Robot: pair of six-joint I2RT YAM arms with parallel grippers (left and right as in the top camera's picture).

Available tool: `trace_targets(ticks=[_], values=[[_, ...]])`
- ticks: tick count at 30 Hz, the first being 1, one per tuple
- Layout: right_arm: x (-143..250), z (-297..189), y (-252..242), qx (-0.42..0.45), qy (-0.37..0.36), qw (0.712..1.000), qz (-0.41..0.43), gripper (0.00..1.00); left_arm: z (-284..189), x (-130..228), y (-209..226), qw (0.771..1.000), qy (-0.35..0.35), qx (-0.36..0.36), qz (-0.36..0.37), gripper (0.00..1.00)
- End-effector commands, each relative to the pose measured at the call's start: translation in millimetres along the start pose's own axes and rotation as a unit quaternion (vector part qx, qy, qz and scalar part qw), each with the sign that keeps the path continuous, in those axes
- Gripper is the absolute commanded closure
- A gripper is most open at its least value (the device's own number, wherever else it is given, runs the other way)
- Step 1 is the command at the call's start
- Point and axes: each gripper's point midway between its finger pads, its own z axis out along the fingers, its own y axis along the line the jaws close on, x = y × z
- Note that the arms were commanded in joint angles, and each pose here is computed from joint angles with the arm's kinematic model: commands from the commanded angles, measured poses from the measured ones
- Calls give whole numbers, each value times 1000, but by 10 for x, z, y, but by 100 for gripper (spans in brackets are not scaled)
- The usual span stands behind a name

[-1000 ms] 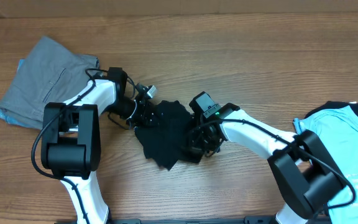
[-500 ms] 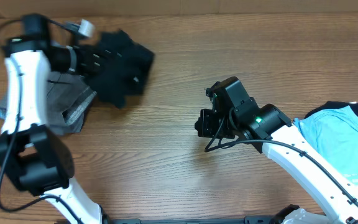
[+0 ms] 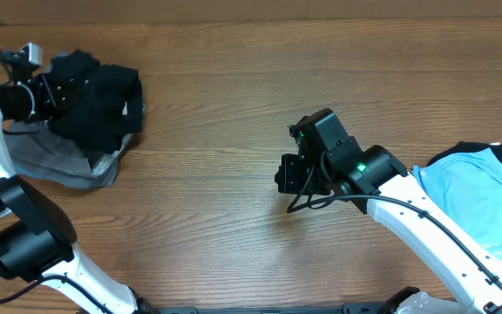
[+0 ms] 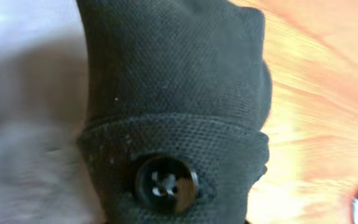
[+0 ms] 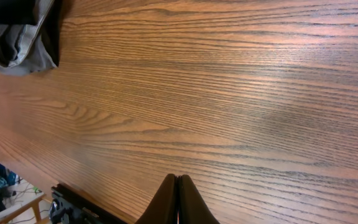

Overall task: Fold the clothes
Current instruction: 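Carry the black bundle left and place it on the grey trousers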

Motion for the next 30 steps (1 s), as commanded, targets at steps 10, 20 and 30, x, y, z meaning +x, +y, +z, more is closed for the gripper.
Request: trace_targets(ticks=[10,20,30], values=[[13,-31,-44,11,3,1000,6,96,-763,-23,1109,974,-59,-146,-165,45],[-15,-36,-78,21,-6,1000,6,96,-1479,-313,-23,989,-114,58,-75,68],[-379,-1153,114,65,-153,986,-33,96,-1839,192,-1861,970,-99,-43,218,57]])
